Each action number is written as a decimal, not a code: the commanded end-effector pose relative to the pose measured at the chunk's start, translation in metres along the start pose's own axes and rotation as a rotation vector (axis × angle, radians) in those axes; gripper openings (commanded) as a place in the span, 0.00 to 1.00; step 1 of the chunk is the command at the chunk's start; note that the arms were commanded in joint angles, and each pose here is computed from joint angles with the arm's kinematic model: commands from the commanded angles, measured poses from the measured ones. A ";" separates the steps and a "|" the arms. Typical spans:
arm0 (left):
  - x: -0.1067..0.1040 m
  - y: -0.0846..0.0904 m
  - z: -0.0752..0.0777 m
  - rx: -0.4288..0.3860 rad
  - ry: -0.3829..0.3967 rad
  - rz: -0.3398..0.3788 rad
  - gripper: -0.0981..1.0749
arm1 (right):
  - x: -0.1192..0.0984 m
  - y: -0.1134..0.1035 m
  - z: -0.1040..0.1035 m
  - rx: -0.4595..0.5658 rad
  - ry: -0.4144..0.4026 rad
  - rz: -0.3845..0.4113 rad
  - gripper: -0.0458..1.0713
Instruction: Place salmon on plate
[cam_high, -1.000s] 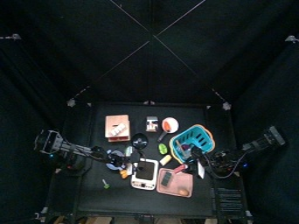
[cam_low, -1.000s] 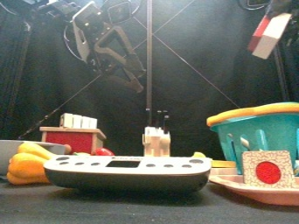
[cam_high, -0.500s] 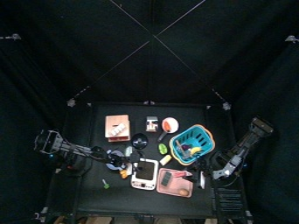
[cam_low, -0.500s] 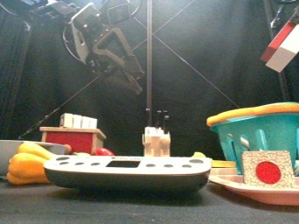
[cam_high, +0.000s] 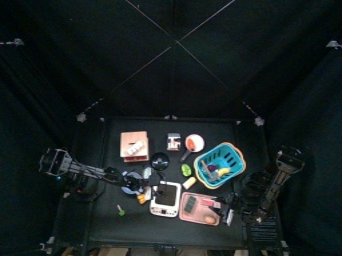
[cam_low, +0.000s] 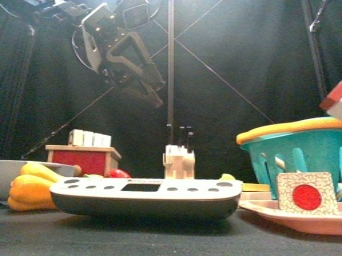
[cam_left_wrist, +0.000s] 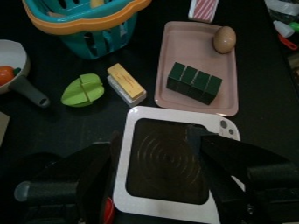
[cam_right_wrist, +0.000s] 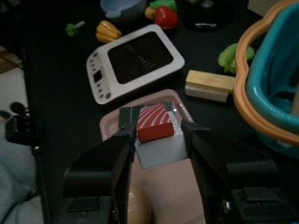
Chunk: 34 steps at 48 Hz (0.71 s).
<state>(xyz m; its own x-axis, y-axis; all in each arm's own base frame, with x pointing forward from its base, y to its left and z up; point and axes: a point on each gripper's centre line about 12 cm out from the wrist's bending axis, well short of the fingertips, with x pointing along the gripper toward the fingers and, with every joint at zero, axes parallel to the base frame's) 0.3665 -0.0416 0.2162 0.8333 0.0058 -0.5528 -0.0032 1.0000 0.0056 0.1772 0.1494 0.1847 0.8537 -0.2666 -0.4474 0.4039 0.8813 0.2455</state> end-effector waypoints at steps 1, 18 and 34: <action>-0.003 0.001 0.007 -0.006 -0.021 -0.002 0.89 | 0.003 0.006 -0.004 0.039 -0.011 -0.012 0.68; -0.002 0.003 0.005 -0.009 -0.016 0.004 0.89 | 0.035 0.003 -0.028 0.081 0.124 -0.092 0.68; -0.002 0.004 0.001 -0.008 -0.006 0.006 0.89 | 0.057 -0.006 -0.033 0.121 0.203 -0.132 0.69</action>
<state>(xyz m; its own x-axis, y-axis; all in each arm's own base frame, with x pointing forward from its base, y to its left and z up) 0.3639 -0.0383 0.2108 0.8247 0.0135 -0.5654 -0.0108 0.9999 0.0081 0.2109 0.1392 0.1277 0.7114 -0.3068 -0.6323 0.5582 0.7933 0.2431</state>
